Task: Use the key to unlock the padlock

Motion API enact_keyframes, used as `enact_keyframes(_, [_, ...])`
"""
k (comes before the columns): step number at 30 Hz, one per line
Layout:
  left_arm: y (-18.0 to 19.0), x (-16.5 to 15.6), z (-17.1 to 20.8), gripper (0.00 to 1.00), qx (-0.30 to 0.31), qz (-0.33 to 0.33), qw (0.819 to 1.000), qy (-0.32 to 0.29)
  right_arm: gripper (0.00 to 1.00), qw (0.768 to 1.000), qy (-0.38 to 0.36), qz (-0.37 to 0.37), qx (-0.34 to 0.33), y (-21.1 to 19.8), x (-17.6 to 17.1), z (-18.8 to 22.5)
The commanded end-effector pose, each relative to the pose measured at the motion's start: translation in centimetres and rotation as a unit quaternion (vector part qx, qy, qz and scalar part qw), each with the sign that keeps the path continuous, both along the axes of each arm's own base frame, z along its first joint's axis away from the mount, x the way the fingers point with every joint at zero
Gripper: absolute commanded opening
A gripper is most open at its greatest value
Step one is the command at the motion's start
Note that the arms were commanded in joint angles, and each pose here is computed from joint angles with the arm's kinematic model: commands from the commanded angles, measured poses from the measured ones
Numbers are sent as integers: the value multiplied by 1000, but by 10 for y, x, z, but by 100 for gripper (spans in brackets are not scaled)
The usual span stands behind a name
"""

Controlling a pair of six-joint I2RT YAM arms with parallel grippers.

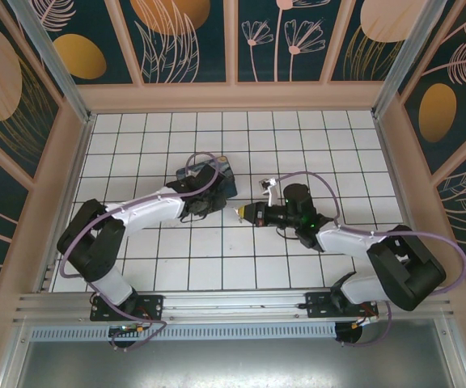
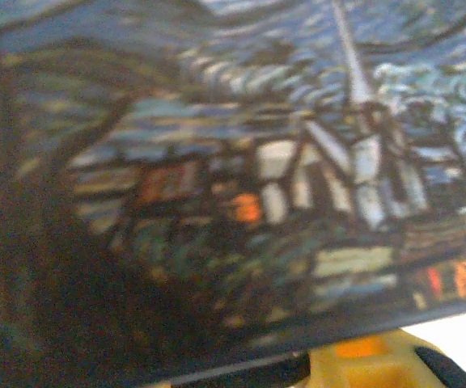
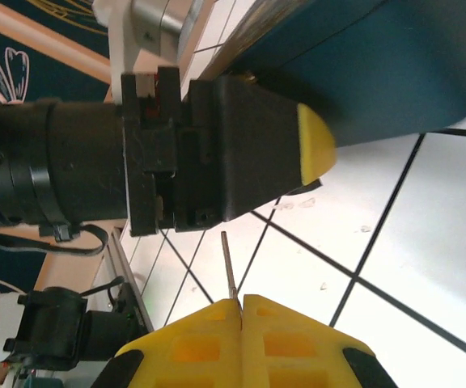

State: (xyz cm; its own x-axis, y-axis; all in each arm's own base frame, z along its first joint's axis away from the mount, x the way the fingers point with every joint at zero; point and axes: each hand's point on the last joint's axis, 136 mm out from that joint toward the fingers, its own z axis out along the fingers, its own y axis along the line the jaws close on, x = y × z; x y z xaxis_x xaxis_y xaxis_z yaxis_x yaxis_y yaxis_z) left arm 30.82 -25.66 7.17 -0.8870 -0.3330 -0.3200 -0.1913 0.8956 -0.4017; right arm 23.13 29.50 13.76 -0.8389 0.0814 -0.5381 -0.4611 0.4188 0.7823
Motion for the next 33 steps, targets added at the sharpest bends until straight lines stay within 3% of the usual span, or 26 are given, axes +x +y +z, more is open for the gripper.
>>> enact_keyframes(1, [-17,-3,29,26,-87,-21,996,27,0,1000,-18,-3,-5,-2,-6,2])
enact_keyframes(4, [-18,0,45,26,-130,-16,991,36,0,1000,-24,-6,-6,-3,-10,5])
enact_keyframes(12, [-16,12,86,26,-173,-20,984,29,0,999,-40,-7,-9,3,-19,12])
enact_keyframes(22, [-24,1,104,25,-236,-42,970,48,0,992,-118,-9,-35,16,-1,23])
enact_keyframes(33, [-24,-2,110,25,-279,-39,958,54,0,986,-165,-14,4,12,1,46])
